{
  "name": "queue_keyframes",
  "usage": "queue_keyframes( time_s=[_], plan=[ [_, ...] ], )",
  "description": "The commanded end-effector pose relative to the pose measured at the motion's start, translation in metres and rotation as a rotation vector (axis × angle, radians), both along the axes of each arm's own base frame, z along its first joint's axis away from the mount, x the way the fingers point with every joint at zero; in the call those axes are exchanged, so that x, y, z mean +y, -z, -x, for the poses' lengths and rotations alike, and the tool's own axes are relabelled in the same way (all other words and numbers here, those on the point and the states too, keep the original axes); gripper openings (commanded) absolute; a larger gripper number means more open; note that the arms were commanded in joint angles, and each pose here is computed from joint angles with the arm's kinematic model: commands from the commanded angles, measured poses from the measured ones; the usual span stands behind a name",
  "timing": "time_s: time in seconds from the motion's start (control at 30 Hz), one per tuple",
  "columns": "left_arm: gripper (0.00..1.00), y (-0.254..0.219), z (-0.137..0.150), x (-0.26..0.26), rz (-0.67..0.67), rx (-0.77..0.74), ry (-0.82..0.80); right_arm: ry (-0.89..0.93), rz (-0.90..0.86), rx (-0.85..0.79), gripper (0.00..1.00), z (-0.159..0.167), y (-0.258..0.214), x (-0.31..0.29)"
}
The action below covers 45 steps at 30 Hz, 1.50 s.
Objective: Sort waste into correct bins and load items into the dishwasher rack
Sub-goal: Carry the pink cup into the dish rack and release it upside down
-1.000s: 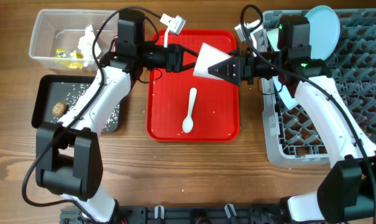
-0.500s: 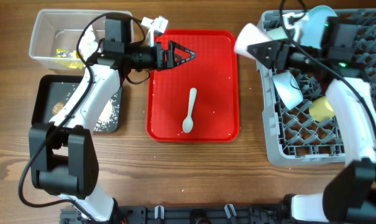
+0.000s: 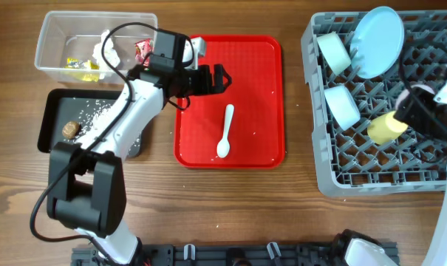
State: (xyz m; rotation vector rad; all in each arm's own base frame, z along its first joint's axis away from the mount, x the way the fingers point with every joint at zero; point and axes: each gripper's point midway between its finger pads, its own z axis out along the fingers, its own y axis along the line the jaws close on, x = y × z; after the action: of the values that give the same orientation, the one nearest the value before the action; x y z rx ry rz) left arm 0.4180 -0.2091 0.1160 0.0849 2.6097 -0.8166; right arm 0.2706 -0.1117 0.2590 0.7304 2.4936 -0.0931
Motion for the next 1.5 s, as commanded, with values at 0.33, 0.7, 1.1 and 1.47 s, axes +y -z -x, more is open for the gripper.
queue_keyframes(
  time_s=[0.33,0.7,1.1,1.47],
  plan=[
    [1.00,0.055,0.008,-0.016,-0.114,0.064,0.039,0.325,-0.045,0.183,0.54,-0.008,0.077,-0.108],
    [1.00,0.064,0.006,-0.016,-0.119,0.071,0.037,0.283,-0.154,0.232,0.53,-0.045,0.143,-0.116],
    [1.00,0.064,0.006,-0.016,-0.118,0.072,0.037,0.222,-0.254,0.137,1.00,-0.070,0.111,-0.104],
    [1.00,0.055,0.002,-0.013,-0.111,0.052,0.027,-0.185,-0.129,-0.089,1.00,-0.097,-0.053,0.011]
  ],
)
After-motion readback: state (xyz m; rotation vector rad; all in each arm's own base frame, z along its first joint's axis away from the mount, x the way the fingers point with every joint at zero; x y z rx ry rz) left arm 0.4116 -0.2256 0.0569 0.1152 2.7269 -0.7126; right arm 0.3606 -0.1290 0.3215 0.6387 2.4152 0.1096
